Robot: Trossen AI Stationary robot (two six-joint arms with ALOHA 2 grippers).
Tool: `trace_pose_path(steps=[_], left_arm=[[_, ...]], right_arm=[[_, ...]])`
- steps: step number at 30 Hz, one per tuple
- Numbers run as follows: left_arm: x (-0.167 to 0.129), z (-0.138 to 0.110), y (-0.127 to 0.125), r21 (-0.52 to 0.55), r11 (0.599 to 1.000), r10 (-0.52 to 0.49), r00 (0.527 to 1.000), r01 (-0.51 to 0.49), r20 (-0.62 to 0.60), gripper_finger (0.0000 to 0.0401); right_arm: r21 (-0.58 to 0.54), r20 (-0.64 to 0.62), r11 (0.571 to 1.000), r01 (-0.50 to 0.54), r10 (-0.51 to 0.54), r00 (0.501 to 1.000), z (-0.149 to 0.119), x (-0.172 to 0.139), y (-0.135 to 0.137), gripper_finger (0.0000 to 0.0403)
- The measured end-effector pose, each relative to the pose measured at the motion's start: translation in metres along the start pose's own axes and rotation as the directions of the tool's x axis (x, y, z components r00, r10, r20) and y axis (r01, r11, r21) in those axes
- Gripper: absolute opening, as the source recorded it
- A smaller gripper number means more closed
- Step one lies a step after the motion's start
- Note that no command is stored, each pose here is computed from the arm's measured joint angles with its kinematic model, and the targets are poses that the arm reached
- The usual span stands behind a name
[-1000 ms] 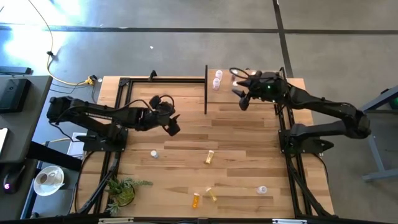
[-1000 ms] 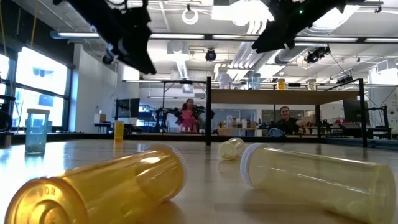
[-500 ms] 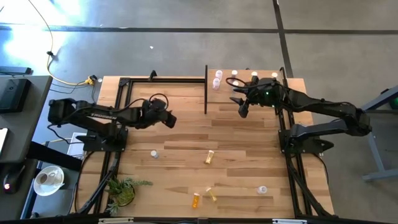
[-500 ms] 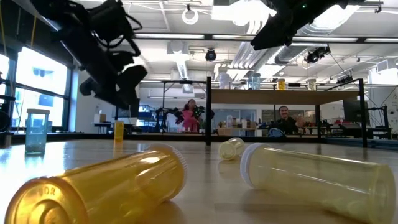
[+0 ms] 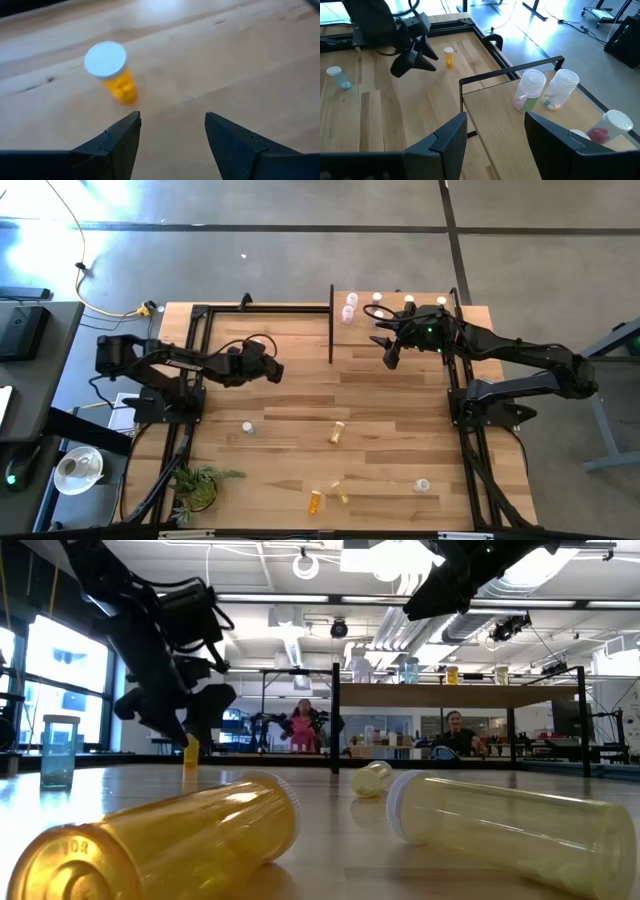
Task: Pick and place medicine bottles onto shelf by color
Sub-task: Put the top orange pill bottle on the shelf aligned with the other orange pill bottle
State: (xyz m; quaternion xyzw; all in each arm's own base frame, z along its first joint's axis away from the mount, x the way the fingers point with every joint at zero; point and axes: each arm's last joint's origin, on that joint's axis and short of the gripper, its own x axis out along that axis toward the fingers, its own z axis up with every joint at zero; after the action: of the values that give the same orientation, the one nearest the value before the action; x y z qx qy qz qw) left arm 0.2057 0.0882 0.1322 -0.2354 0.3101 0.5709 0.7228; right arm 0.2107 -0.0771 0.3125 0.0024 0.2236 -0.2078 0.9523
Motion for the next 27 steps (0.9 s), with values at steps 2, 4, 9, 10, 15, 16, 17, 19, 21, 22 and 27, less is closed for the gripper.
trace_pose_path(steps=[2, 4, 9, 10, 15, 16, 17, 19, 21, 22, 27], left_arm=[[0.004, 0.000, 0.001, -0.020, 0.999, 0.033, 0.999, -0.032, 0.013, 0.0211], [0.008, 0.000, 0.003, -0.032, 0.997, 0.066, 0.998, -0.065, 0.022, 0.0211], [0.020, 0.000, 0.009, -0.077, 0.990, 0.122, 0.993, -0.121, 0.004, 0.0211], [0.022, 0.001, 0.010, -0.080, 0.988, 0.131, 0.991, -0.131, 0.000, 0.0211], [0.036, 0.002, 0.011, -0.106, 0.983, 0.152, 0.988, -0.150, 0.007, 0.0211], [0.039, 0.003, 0.011, -0.109, 0.983, 0.151, 0.988, -0.149, 0.012, 0.0211], [0.042, 0.003, 0.011, -0.112, 0.982, 0.155, 0.988, -0.153, 0.013, 0.0211], [0.047, 0.004, 0.012, -0.104, 0.981, 0.165, 0.986, -0.162, 0.012, 0.0211], [0.052, 0.004, 0.014, -0.109, 0.979, 0.176, 0.984, -0.174, 0.008, 0.0211], [0.053, 0.003, 0.015, -0.109, 0.977, 0.183, 0.983, -0.182, 0.003, 0.0211], [0.056, 0.003, 0.015, -0.108, 0.975, 0.194, 0.981, -0.193, 0.000, 0.0208]], right_arm=[[0.000, 0.000, 1.000, 0.000, 0.000, 1.000, 0.000, 0.000, 0.000, 0.0191], [0.000, 0.000, 1.000, 0.000, 0.000, 1.000, 0.000, 0.000, 0.000, 0.0191], [0.000, 0.000, 1.000, 0.000, 0.000, 1.000, 0.000, 0.000, 0.000, 0.0191], [0.000, 0.000, 1.000, 0.000, 0.000, 1.000, 0.000, 0.000, 0.000, 0.0191], [0.000, 0.000, 1.000, 0.000, 0.000, 1.000, 0.000, 0.000, 0.000, 0.0191], [0.000, 0.000, 1.000, 0.000, 0.000, 1.000, 0.000, 0.000, 0.000, 0.0191], [0.000, 0.000, 1.000, 0.000, 0.000, 1.000, 0.000, 0.000, 0.000, 0.0191], [0.000, 0.000, 1.000, 0.000, 0.000, 1.000, 0.000, 0.000, 0.000, 0.0191], [0.000, 0.000, 1.000, 0.000, 0.000, 1.000, 0.000, 0.000, 0.000, 0.0191], [0.000, 0.000, 1.000, 0.000, 0.000, 1.000, 0.000, 0.000, 0.000, 0.0191], [0.000, 0.000, 1.000, 0.000, 0.000, 1.000, 0.000, 0.000, 0.000, 0.0191]])
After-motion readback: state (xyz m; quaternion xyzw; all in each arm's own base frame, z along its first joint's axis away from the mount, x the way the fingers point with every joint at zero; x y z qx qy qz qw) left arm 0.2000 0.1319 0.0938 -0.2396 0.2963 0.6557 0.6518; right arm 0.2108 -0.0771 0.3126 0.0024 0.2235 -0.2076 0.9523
